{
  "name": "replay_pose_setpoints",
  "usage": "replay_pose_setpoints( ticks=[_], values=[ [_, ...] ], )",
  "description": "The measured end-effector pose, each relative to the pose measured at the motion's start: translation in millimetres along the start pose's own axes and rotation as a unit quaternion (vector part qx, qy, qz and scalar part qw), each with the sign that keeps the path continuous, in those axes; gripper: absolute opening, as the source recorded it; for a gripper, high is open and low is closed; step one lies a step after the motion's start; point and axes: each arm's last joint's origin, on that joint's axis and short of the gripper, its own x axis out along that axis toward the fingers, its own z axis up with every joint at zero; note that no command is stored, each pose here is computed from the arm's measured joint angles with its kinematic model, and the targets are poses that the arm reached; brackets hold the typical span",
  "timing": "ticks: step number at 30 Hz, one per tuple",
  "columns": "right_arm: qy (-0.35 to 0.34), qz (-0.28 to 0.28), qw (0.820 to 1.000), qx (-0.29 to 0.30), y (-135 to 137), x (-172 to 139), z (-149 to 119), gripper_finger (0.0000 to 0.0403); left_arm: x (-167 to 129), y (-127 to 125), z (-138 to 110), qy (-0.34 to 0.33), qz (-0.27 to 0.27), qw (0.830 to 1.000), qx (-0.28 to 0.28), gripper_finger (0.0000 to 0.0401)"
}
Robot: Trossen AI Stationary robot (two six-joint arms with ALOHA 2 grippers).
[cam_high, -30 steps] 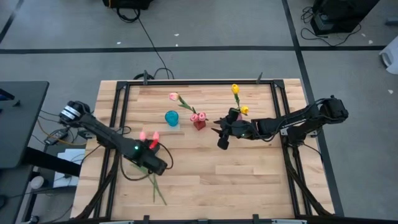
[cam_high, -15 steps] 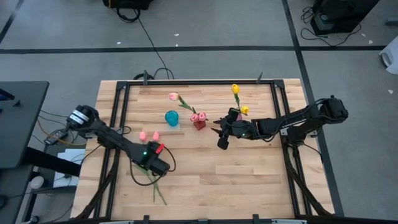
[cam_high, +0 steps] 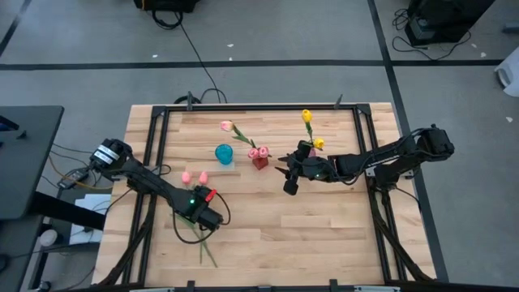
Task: Sort flowers into vase by color
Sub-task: Put the right light pink flower into the blue vase
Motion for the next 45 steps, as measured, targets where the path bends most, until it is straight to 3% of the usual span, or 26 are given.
replay_pose_setpoints(
  ticks=[5, 12, 18, 21, 26, 30, 35, 45],
  values=[
    [0.0, 0.0, 1.0, 0.0, 0, 0, 0, 0.0164, 2, 0, 0, -0.001, -0.004, 1.0, 0.001, 0.0145],
    [0.0, 0.0, 1.0, 0.0, 0, 0, 0, 0.0165, 16, 5, -1, 0.004, -0.026, 1.0, -0.003, 0.0081],
    [0.0, 0.0, 1.0, 0.0, 0, 0, 0, 0.0165, 15, 6, 1, 0.005, -0.021, 0.999, 0.026, 0.0011],
    [0.006, 0.0, 1.0, -0.005, 0, 0, -1, 0.0165, 6, 6, 4, -0.02, 0.012, 0.999, 0.048, 0.0009],
    [0.039, -0.005, 0.999, -0.024, -1, -1, -8, 0.0164, -45, 11, 14, -0.108, 0.038, 0.991, 0.062, 0.0004],
    [0.042, -0.02, 0.999, -0.027, -2, -1, -9, 0.016, -85, 19, 18, -0.209, -0.029, 0.975, 0.067, 0.0002],
    [0.022, -0.022, 0.999, -0.024, -3, -4, -3, 0.0151, -105, 46, 16, -0.298, -0.069, 0.95, 0.055, 0.0001],
    [-0.018, -0.037, 0.998, -0.041, -2, -7, 6, 0.0141, -94, 61, 18, -0.455, -0.105, 0.882, 0.065, 0.0]
  ],
)
